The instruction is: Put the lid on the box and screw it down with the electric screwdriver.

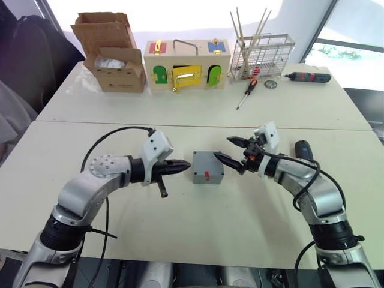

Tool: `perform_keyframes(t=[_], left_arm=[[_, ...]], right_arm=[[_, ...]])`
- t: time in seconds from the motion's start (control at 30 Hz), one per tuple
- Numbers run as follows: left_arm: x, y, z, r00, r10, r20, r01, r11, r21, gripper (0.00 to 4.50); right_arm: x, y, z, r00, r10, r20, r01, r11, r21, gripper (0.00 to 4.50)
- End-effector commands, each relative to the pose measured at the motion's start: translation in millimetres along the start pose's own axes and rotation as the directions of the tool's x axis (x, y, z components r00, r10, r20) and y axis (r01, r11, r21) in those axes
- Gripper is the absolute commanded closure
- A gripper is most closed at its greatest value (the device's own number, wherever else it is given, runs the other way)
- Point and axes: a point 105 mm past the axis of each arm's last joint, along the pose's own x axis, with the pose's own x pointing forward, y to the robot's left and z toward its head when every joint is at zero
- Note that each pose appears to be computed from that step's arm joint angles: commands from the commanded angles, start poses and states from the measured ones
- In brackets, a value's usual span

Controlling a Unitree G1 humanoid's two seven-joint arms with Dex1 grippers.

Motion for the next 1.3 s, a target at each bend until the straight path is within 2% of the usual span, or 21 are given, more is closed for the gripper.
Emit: perform_keyframes(t=[0.03,0.13,0.2,0.27,0.37,0.43,0.5,0.57,0.67,0.7,0.8,0.9,0.97,1.07,1.3], left_arm=[[0.4,-1.1,7.9,1.0,-0.007,0.022,0.006,0.999,0.038,4.5],[1.8,-1.5,12.8,0.999,-0.018,0.036,0.016,0.998,0.059,4.5],[4.4,-7.1,22.3,0.996,-0.054,0.064,0.049,0.996,0.079,4.5],[9.4,-15.0,32.6,0.989,-0.104,0.1,0.095,0.991,0.094,4.5],[18.5,-33.6,45.2,0.968,-0.212,0.136,0.195,0.972,0.129,4.5],[22.1,-40.2,46.6,0.959,-0.248,0.135,0.229,0.963,0.145,4.5],[27.1,-47.2,46.9,0.949,-0.287,0.133,0.265,0.951,0.16,4.5],[32.2,-50.5,45.6,0.944,-0.306,0.125,0.283,0.943,0.173,4.5],[36.2,-53.5,43.8,0.939,-0.325,0.111,0.299,0.933,0.202,4.5],[36.8,-54.8,43.5,0.938,-0.33,0.108,0.303,0.93,0.21,4.5],[39.5,-58.2,43.3,0.936,-0.337,0.101,0.309,0.924,0.226,4.5],[40.3,-66.0,39.0,0.936,-0.341,0.082,0.313,0.917,0.247,4.5],[39.2,-68.5,35.1,0.941,-0.331,0.064,0.305,0.917,0.257,4.5],[39.2,-70.0,34.2,0.947,-0.316,0.066,0.291,0.923,0.251,4.5],[38.2,-76.7,37.0,0.949,-0.297,0.107,0.269,0.938,0.218,4.5]], right_arm=[[-12.1,-4.8,23.5,0.997,-0.02,0.075,0.022,1.0,-0.016,0.02],[-25.4,-20.3,43.6,0.984,-0.108,0.141,0.101,0.994,0.052,0.02],[-40.7,-47.0,66.3,0.952,-0.24,0.189,0.202,0.959,0.199,0.02],[-54.9,-63.1,80.8,0.943,-0.288,0.169,0.224,0.92,0.321,0.02],[-78.6,-77.4,100.4,0.949,-0.304,0.082,0.272,0.923,0.273,0.02],[-90.6,-88.8,107.4,0.932,-0.361,0.031,0.351,0.921,0.166,0.02],[-102.9,-92.9,106.9,0.935,-0.345,-0.078,0.352,0.928,0.12,0.02],[-116.4,-93.1,97.4,0.916,-0.312,-0.251,0.348,0.931,0.114,0.02],[-150.7,-90.0,64.6,0.779,-0.233,-0.583,0.393,0.905,0.164,0.02],[-160.6,-86.1,56.6,0.739,-0.185,-0.648,0.402,0.893,0.204,0.02],[-173.9,-89.1,46.8,0.69,-0.142,-0.71,0.434,0.866,0.249,0.02],[-185.6,-103.9,21.4,0.592,-0.152,-0.791,0.453,0.875,0.17,0.02],[-182.8,-115.0,13.8,0.595,-0.142,-0.791,0.43,0.888,0.164,0.02],[-183.3,-124.8,5.1,0.578,-0.115,-0.808,0.458,0.865,0.204,0.02],[-185.7,-125.2,-22.9,0.473,-0.009,-0.881,0.508,0.82,0.265,0.02]])
